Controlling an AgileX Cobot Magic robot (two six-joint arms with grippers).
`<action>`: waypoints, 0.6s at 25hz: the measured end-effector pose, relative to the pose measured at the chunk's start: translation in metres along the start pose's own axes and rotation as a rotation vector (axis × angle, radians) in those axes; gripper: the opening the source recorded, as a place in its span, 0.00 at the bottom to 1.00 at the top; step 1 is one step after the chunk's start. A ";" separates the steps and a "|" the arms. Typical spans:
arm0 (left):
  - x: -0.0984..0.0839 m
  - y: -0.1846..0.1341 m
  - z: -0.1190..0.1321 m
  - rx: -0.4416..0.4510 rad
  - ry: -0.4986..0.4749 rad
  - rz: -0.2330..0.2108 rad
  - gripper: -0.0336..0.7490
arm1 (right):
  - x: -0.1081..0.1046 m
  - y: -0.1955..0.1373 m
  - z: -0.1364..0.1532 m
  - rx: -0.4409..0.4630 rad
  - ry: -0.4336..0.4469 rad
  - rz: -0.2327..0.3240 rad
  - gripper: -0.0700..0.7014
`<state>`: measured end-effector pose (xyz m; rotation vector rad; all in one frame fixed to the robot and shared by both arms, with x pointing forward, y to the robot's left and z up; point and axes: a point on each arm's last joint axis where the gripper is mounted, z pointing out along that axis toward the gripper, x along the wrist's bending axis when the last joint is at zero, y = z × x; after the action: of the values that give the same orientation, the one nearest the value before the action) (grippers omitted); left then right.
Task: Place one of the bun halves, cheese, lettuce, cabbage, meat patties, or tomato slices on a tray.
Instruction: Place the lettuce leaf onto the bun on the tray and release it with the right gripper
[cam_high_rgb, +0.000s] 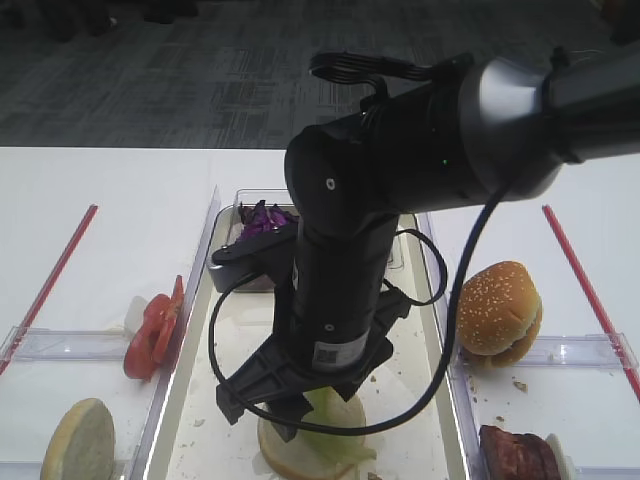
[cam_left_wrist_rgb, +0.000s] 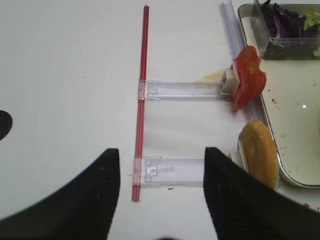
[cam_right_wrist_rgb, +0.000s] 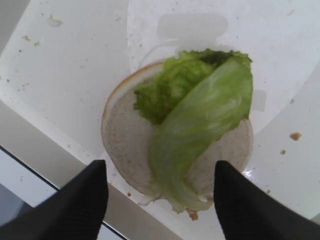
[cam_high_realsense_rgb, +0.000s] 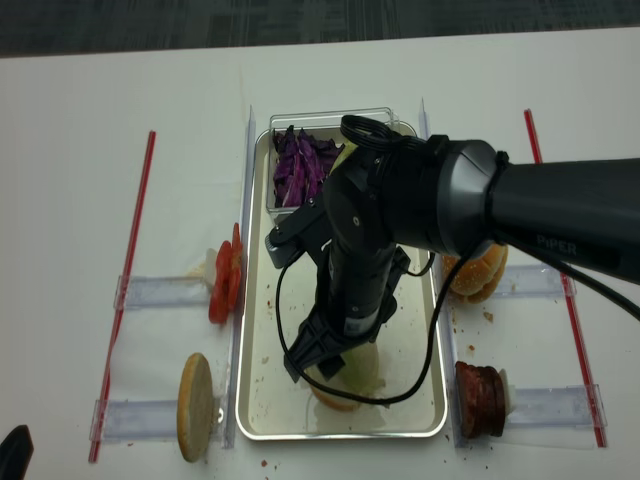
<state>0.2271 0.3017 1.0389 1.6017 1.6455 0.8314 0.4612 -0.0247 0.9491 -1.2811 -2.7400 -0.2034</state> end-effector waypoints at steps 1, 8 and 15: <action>0.000 0.000 0.000 0.000 0.000 0.000 0.50 | 0.000 0.000 0.000 0.002 0.000 0.006 0.70; 0.000 0.000 0.000 0.000 0.000 0.000 0.50 | 0.001 -0.005 -0.002 0.065 0.005 0.040 0.70; 0.000 0.000 0.000 0.000 0.000 0.000 0.50 | 0.009 0.009 -0.031 0.080 0.017 0.020 0.70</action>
<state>0.2271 0.3017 1.0389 1.6017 1.6455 0.8314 0.4641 -0.0174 0.9818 -1.2789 -2.6907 -0.1018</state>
